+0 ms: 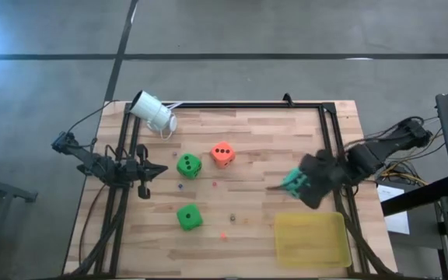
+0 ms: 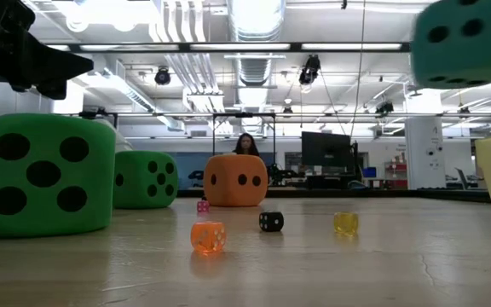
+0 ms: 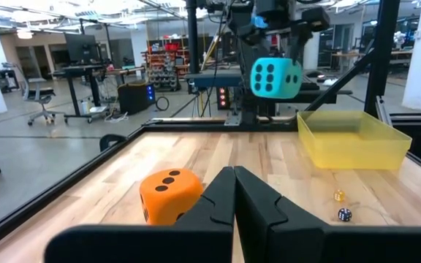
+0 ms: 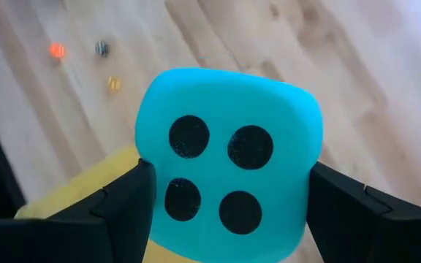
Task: Pick & Place Dice
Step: Put the large blue die into the yellow bin
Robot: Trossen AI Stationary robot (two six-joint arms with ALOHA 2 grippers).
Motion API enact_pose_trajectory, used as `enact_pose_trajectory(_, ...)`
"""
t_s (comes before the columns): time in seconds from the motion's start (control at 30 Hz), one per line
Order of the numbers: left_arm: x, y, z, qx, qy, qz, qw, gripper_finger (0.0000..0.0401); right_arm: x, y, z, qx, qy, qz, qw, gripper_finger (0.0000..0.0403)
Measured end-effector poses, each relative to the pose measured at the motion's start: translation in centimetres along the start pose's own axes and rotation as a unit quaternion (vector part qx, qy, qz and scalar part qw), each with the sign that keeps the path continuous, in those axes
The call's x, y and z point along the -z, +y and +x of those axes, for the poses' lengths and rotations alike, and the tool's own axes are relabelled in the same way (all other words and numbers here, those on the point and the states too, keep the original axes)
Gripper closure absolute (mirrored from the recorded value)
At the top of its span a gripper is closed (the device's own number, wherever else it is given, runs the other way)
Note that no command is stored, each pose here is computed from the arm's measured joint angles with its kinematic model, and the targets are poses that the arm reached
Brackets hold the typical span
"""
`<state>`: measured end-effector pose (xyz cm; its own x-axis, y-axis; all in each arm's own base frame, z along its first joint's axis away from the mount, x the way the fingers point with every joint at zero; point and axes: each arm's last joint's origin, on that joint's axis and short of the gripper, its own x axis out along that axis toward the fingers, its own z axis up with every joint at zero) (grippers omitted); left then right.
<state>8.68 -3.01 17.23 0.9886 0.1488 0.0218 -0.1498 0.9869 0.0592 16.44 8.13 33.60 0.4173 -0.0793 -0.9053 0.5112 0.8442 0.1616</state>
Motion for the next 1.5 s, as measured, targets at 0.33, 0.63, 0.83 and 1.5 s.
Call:
enact_pose_trajectory(0.33, 0.0, 0.0, 0.0, 0.0, 0.001, 0.001, 1.0, 0.0395, 4.4, 2.2, -0.4, -0.004, 0.035, 0.044, 0.998, 0.0124)
enact_pose_trajectory(0.63, 0.0, -0.1, 0.0, 0.012, -0.001, 0.007, 1.0, 0.0395, 5.9, 4.6, 1.8, 0.044, 0.1, 0.104, 0.989, 0.0127)
enact_pose_trajectory(0.83, 0.0, -0.8, -0.1, 0.142, -0.014, 0.039, 0.989, 0.0395, 6.4, 5.5, 2.8, 0.071, 0.134, 0.16, 0.975, 0.0127)
enact_pose_trajectory(1.5, 0.0, -0.8, -0.1, 0.138, -0.018, 0.078, 0.987, 0.0395, 12.6, 7.9, 3.0, 0.13, 0.116, 0.291, 0.941, 0.0129)
